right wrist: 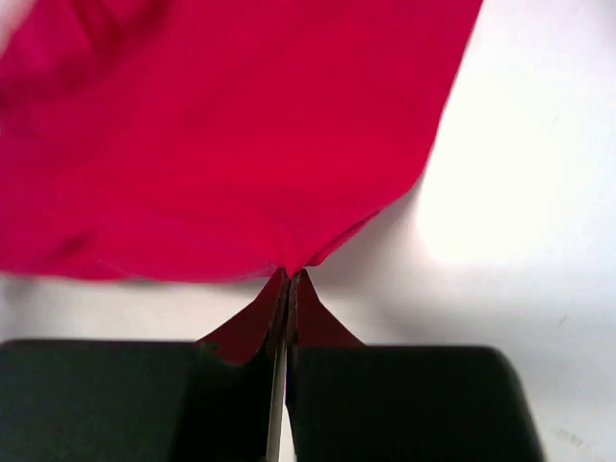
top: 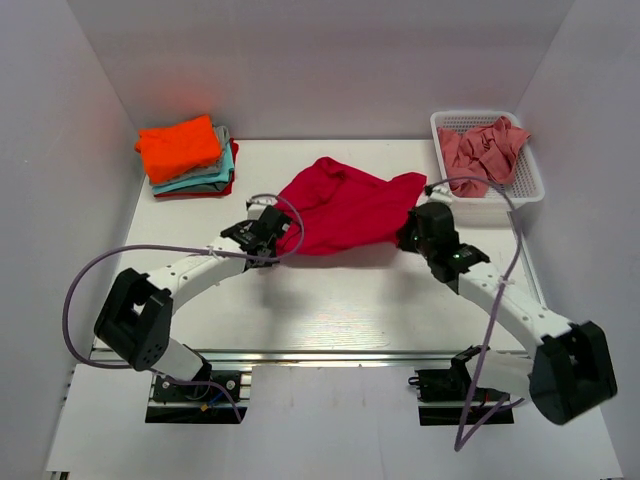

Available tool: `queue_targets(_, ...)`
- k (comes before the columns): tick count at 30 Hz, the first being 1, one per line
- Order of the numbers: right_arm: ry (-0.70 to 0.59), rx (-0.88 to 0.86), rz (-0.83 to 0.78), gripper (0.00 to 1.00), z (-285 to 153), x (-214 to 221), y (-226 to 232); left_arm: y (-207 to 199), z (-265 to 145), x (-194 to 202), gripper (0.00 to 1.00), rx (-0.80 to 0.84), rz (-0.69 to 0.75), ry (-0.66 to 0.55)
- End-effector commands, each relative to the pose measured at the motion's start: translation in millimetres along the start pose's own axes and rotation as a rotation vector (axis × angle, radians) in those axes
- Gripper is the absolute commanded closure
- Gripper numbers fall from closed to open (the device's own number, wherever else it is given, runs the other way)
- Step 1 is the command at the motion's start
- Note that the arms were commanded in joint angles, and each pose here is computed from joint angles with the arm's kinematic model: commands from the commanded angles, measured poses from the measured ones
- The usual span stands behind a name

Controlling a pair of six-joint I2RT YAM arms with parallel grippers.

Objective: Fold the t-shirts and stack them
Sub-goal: Flatten out the tshirt

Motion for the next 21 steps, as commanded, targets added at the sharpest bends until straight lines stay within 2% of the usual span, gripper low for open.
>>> queue_targets(1,-0.351,0.125,0.058,1.0,-30,-89,-10,19,-38,-63,1.0,-0.152,-0.091,-0.239)
queue_targets(8,-0.682,0.17,0.065,1.0,-100,-174,-12,32,-97,-135,1.0,-0.231,-0.235,-0.494)
queue_targets(15,-0.921,0.201,0.01,1.0,-176,-236,-12,63,-188,-203,1.0,-0.279,-0.415,-0.798)
queue_targets(19,-1.024,0.2,-0.016,1.0,-218,-261,-11,83,-250,-234,1.0,-0.185,-0.536,-0.998)
queue_targets(20,-1.064,0.177,-0.029,1.0,-238,-272,-7,86,-261,-238,1.0,-0.171,-0.466,-1.022)
queue_targets(21,-1.061,0.171,-0.041,1.0,-241,-273,-6,96,-276,-237,1.0,-0.135,-0.486,-1.065)
Point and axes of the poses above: each gripper's point midway between its finger pads, its own z axis out along the fingers, its own y axis along the line the jaws close on, x = y × z, the point moved 3 cm from there along -z, back along the fingers, and after that the axes turned 8 degrees about -z, right-handed, at the moved point
